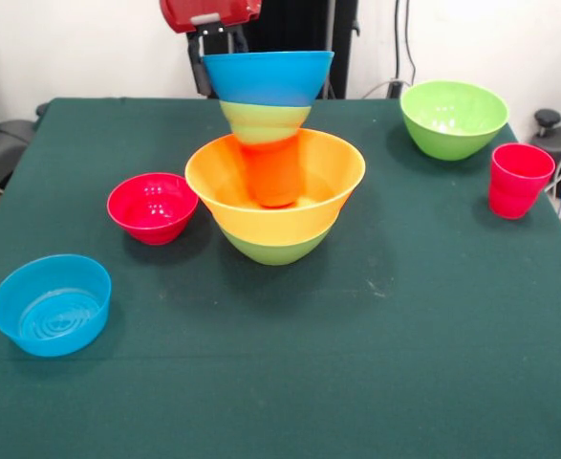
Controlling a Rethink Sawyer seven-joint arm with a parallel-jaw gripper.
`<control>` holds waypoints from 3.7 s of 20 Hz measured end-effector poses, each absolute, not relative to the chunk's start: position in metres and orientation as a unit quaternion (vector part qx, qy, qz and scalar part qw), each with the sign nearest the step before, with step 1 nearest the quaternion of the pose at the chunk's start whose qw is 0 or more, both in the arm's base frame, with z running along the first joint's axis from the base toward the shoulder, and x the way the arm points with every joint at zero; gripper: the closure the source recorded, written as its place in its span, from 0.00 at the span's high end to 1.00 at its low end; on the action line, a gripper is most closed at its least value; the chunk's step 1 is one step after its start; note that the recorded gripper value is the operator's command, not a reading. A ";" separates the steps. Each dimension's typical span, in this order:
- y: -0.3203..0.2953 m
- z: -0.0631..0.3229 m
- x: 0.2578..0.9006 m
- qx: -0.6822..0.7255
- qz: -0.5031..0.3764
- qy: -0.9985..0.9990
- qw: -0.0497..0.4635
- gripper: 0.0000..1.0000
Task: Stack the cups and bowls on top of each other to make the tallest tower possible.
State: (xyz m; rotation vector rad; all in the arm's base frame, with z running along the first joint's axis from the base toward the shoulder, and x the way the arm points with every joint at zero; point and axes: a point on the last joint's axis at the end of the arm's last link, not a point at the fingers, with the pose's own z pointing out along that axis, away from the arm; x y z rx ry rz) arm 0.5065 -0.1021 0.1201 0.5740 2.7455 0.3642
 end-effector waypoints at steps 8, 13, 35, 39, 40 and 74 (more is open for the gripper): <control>-0.102 0.120 0.507 0.200 0.127 0.959 0.156 1.00; -0.101 0.121 0.509 0.199 0.127 0.959 0.158 1.00; -0.067 0.121 0.571 0.166 0.130 0.959 0.192 1.00; -0.068 0.122 0.572 0.167 0.129 0.958 0.193 1.00; -0.069 0.122 0.572 0.167 0.129 0.958 0.193 1.00; -0.091 0.166 0.581 0.155 0.077 0.959 0.225 1.00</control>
